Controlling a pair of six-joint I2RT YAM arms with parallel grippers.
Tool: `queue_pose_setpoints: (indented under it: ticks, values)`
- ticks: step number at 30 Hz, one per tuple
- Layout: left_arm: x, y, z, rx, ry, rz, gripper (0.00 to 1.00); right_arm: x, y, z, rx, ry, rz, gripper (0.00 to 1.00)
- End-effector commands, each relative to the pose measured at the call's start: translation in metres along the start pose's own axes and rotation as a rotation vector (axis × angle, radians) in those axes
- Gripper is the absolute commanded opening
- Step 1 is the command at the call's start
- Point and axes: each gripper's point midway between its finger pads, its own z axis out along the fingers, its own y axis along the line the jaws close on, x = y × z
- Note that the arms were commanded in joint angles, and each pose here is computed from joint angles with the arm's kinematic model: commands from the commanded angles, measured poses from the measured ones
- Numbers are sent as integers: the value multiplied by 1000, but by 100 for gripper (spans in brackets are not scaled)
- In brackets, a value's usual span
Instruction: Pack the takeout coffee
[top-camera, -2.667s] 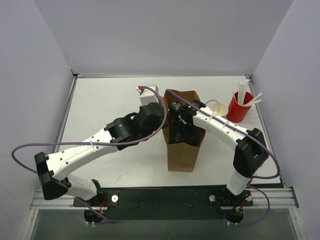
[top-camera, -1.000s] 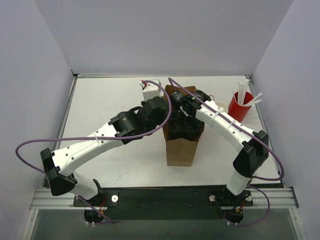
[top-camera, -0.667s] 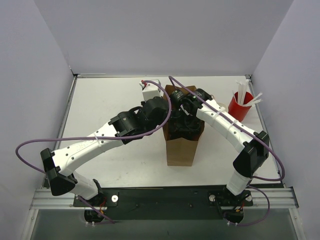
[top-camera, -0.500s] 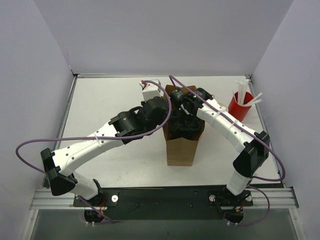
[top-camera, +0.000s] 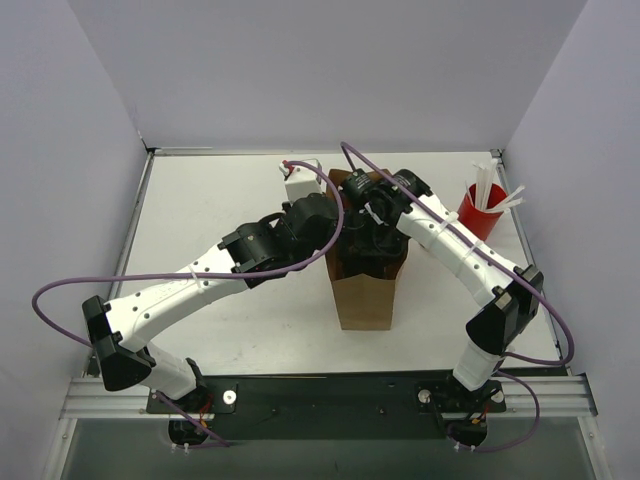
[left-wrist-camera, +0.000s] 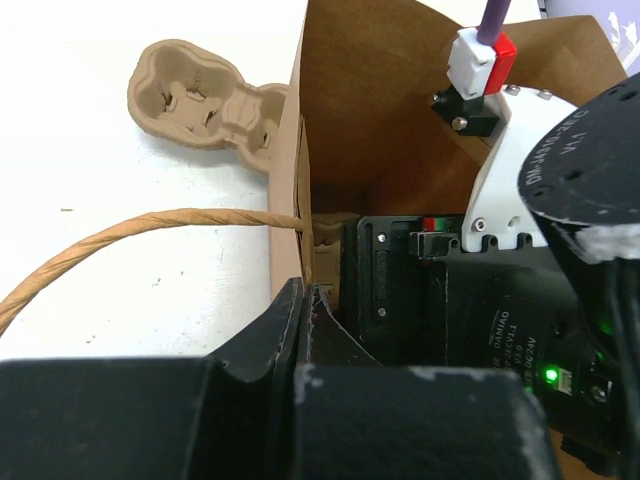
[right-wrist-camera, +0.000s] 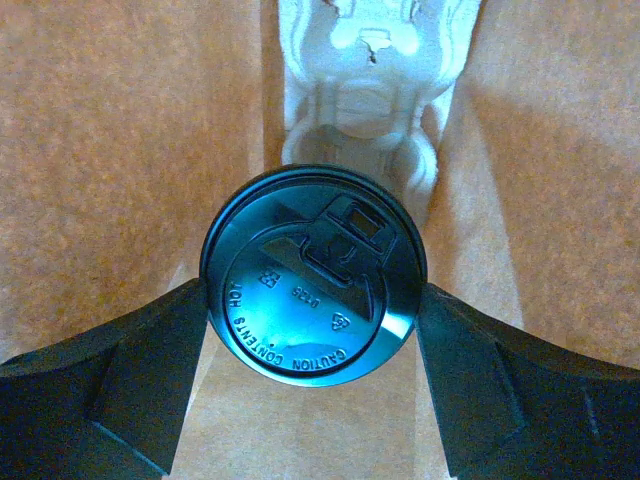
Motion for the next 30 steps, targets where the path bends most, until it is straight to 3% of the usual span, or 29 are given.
queue_pose_setpoints:
  ticks: [1,30]
  values:
    - [-24,-6,-7,9,-50,-43,0,-2,-15,-21,33,-30,-2,76]
    - [-29,-13,-9,50,-63,-28,0,5,-13,-8,54,6,-41,76]
